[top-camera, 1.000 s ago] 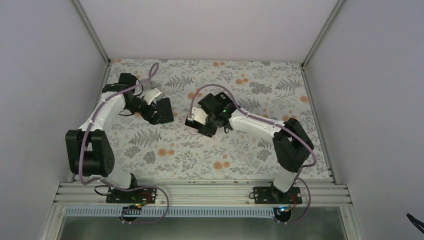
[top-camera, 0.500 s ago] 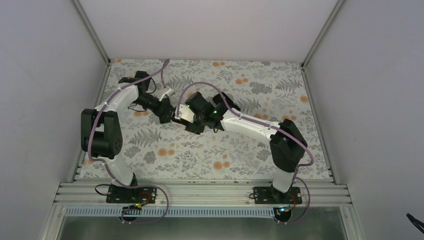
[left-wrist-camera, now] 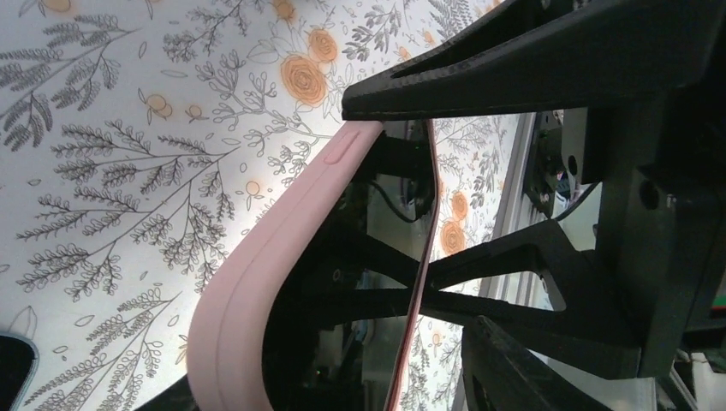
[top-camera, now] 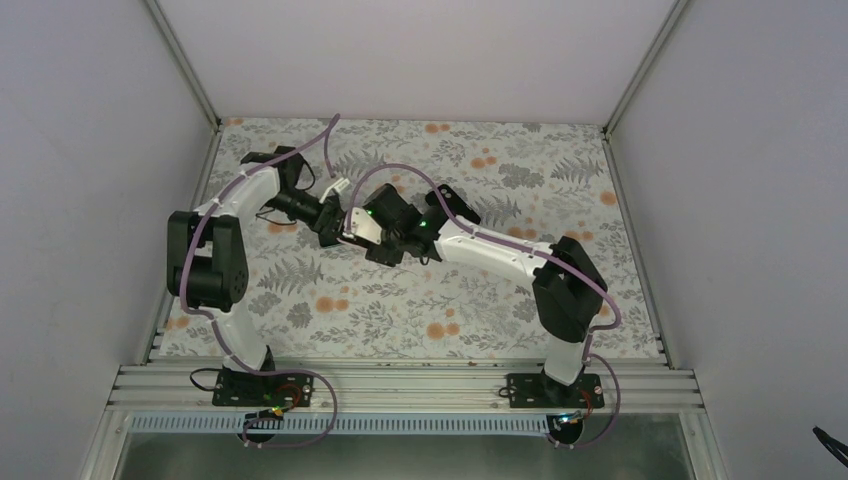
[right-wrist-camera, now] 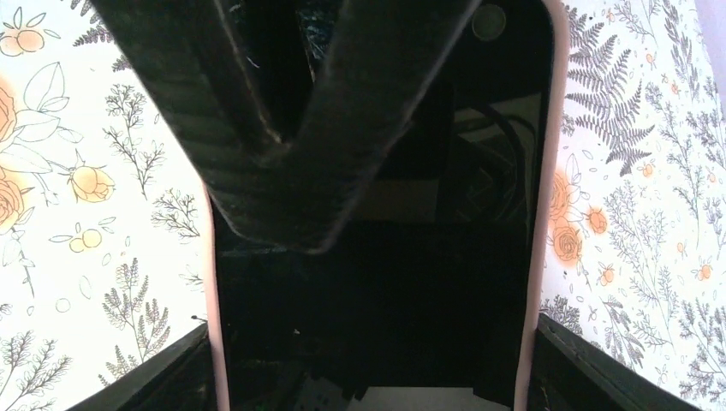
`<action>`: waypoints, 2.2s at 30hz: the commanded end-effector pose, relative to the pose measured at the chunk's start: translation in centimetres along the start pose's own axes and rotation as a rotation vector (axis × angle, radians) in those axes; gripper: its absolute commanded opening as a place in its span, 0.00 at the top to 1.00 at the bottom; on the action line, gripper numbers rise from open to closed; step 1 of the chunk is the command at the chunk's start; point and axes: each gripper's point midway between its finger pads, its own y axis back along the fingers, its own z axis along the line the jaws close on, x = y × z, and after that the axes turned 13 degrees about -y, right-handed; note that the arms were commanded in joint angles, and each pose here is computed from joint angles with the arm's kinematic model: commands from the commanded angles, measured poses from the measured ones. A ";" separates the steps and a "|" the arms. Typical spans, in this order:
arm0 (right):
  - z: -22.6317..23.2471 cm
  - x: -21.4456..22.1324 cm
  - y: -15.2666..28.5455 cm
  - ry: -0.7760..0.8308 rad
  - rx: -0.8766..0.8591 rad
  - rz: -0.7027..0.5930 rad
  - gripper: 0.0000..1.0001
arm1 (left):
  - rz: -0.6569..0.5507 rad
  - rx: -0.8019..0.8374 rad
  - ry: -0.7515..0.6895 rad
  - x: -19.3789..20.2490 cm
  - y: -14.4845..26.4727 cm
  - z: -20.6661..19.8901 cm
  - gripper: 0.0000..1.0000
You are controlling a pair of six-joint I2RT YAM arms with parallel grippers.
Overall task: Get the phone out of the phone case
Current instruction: Pick up the phone at the center of the board, then remove the phone case from the phone.
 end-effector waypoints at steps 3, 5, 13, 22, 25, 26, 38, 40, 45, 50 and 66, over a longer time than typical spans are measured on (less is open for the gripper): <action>-1.1 -3.4 0.6 -0.003 0.056 -0.091 0.55 | -0.047 0.090 -0.022 -1.0 0.0 -1.8 0.60; -0.7 -3.2 0.5 0.001 0.041 -0.081 0.53 | -0.057 0.099 -0.035 -1.4 0.2 -2.1 0.65; 0.2 -2.3 2.8 -0.029 -0.046 -0.058 0.08 | -0.051 0.105 -0.059 -1.5 0.3 -2.1 0.98; -3.0 1.9 9.2 -0.067 -0.174 -0.061 0.00 | 0.032 0.013 -0.243 -2.0 2.0 -3.7 0.98; -3.0 4.0 10.6 -0.055 -0.294 -0.031 0.00 | 0.106 -0.063 -0.370 -1.7 2.2 -4.8 0.98; -2.9 4.5 10.7 -0.049 -0.324 -0.023 0.00 | 0.123 -0.090 -0.413 -2.0 2.3 -5.4 0.98; -3.8 5.7 9.6 -0.084 -0.395 -0.034 0.00 | 0.183 -0.171 -0.584 -3.5 3.1 -9.1 0.98; -3.9 5.8 9.4 -0.092 -0.405 -0.038 0.00 | 0.179 -0.175 -0.589 -3.4 3.2 -9.4 0.98; -4.0 5.4 8.6 -0.111 -0.423 -0.055 0.01 | 0.165 -0.166 -0.592 -3.5 3.2 -9.8 0.98; -4.2 5.0 7.9 -0.124 -0.431 -0.063 0.02 | 0.145 -0.151 -0.598 -3.9 3.2 -10.3 0.98; -6.2 4.0 5.8 -0.180 -0.405 -0.076 0.03 | 0.123 -0.125 -0.602 -4.1 3.1 -10.9 0.98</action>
